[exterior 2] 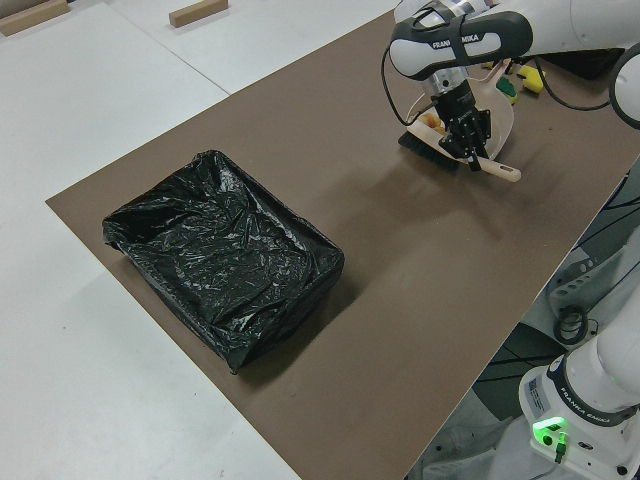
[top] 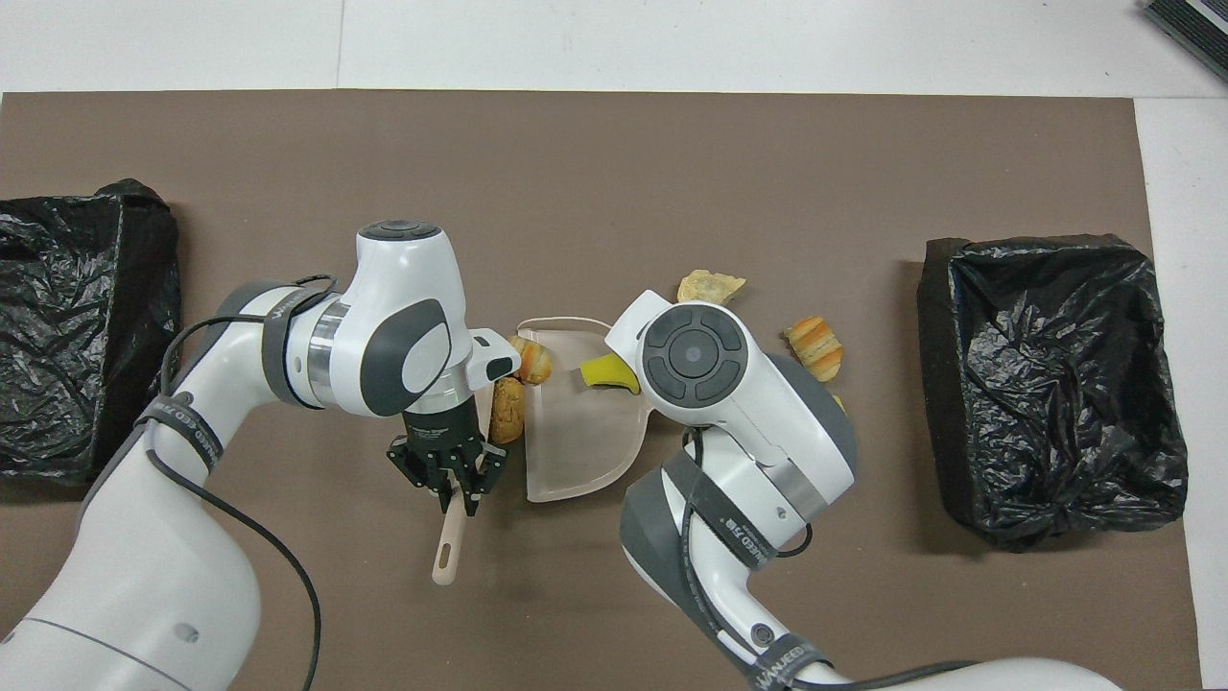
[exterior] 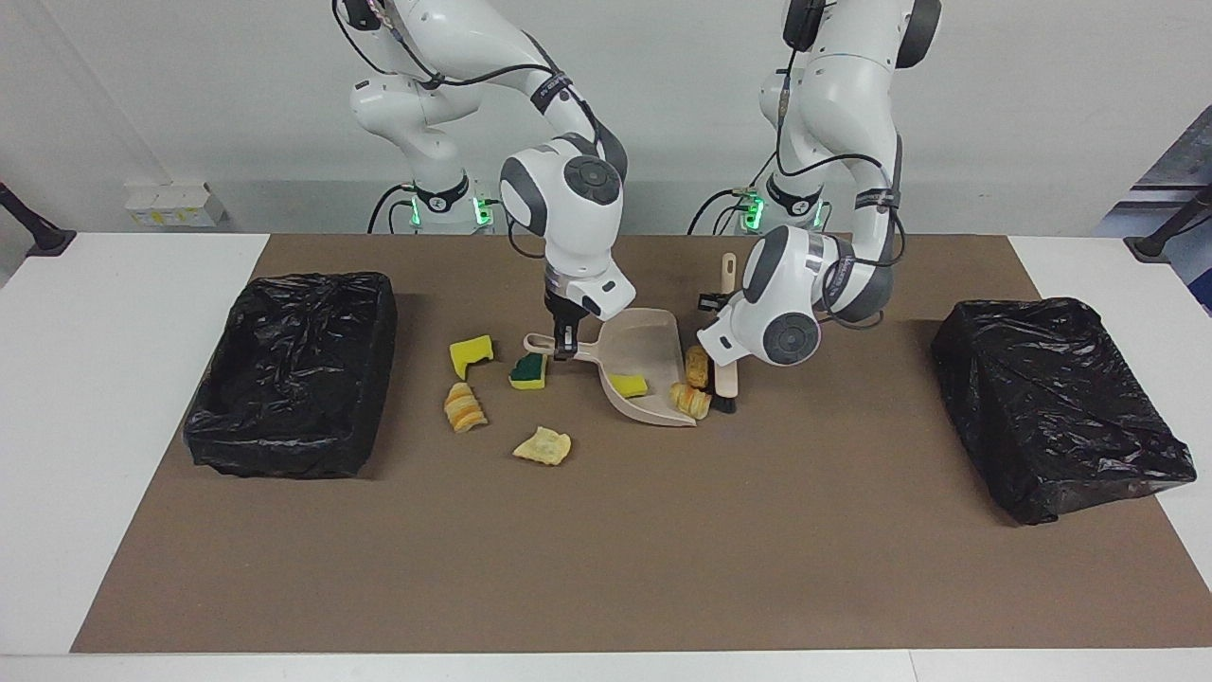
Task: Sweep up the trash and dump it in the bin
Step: 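Sweep the trash pieces into the dustpan with the left gripper's brush, then carry the loaded dustpan to the bin with the right gripper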
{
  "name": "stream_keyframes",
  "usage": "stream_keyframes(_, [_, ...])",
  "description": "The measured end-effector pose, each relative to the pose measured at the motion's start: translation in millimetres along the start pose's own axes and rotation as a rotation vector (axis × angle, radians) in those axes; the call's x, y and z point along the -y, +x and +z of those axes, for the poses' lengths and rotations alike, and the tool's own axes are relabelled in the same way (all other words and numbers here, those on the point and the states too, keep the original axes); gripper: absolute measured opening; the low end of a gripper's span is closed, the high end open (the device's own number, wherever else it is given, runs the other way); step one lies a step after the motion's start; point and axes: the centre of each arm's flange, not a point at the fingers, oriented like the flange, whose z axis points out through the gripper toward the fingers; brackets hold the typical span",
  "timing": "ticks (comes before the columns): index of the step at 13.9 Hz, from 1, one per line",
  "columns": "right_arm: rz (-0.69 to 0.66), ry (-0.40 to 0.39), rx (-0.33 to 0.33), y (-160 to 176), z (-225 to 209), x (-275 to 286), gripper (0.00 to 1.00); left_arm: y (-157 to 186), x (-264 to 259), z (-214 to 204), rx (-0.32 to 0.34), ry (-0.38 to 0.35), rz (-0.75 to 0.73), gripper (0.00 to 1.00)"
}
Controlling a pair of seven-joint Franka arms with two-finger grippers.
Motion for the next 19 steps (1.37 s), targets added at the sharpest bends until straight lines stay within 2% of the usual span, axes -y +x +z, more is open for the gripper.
stream_keyframes(5, [0.001,0.002,0.0,0,1,0,0.32,-11,-59,5,-0.075,0.011,-0.078,0.27])
stream_keyframes(7, [0.002,0.005,0.002,-1,3,-1,0.32,-20,-75,2,-0.092,-0.016,-0.089,0.27])
stream_keyframes(9, [0.005,0.008,0.002,-2,5,-2,0.32,-34,-72,-7,-0.079,-0.025,-0.089,0.27])
stream_keyframes(12, [-0.014,0.007,0.0,-11,4,-8,0.32,-75,-42,-27,0.019,-0.017,-0.109,0.27])
stream_keyframes(13, [-0.026,0.007,-0.001,-18,5,-12,0.32,-85,-31,-31,0.03,-0.012,-0.119,0.27])
stream_keyframes(16, [-0.045,0.004,-0.004,-44,4,-26,0.32,-97,-21,-12,0.048,0.032,-0.137,0.27])
stream_keyframes(17, [-0.035,0.001,-0.006,-54,2,-30,0.32,-97,-21,-4,0.043,0.035,-0.14,0.27])
stream_keyframes(19, [0.004,-0.01,-0.021,-74,-8,-38,0.32,-92,-28,10,-0.03,0.027,-0.134,0.27])
